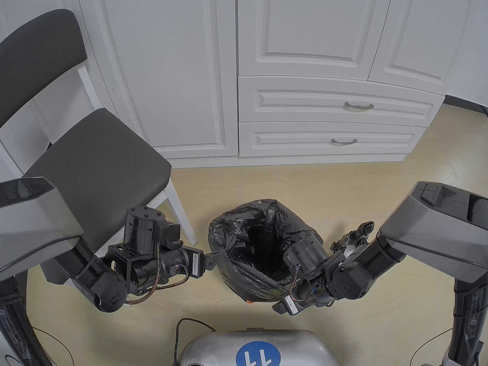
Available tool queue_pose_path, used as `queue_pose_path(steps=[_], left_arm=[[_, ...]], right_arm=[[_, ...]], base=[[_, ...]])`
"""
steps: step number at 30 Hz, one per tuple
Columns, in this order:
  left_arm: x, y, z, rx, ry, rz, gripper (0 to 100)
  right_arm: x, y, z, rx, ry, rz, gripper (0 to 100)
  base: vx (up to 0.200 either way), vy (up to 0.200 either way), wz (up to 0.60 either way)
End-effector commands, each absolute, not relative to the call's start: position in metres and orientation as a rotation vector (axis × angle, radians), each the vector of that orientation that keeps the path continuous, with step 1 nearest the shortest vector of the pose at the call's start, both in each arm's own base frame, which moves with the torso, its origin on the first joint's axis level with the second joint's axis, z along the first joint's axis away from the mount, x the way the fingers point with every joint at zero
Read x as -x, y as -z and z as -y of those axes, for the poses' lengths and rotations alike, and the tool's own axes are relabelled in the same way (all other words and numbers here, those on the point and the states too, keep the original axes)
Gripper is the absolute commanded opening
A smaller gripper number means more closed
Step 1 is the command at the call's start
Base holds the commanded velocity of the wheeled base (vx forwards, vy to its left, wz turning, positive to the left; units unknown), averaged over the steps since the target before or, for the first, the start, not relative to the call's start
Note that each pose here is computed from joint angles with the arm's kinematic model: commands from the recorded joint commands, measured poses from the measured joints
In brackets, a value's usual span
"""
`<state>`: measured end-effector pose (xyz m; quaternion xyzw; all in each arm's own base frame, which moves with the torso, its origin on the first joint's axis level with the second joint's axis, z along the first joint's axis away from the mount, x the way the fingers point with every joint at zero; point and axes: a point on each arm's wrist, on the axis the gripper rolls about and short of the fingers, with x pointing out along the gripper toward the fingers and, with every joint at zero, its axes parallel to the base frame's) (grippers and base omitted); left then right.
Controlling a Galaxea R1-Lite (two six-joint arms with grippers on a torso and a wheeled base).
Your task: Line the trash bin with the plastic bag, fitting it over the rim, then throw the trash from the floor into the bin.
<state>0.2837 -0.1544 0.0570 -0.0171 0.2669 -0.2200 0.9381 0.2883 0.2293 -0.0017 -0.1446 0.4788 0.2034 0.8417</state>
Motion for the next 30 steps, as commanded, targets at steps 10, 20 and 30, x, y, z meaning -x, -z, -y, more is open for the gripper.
queue_pose_path(steps=[10, 20, 30], left_arm=[[-0.304, -0.005, 0.163, 0.005, 0.377, -0.591, 100], [-0.322, -0.006, 0.171, 0.047, 0.371, -0.549, 100], [-0.338, 0.008, 0.181, 0.131, 0.353, -0.552, 100]], right_arm=[[-0.266, -0.026, -0.261, 0.179, -0.498, -0.973, 100], [-0.233, -0.083, -0.254, 0.139, -0.601, -0.874, 100], [-0.244, -0.096, -0.244, 0.097, -0.572, -0.831, 100]], base=[[0.0, 0.0, 0.0], [0.0, 0.0, 0.0], [0.0, 0.0, 0.0]])
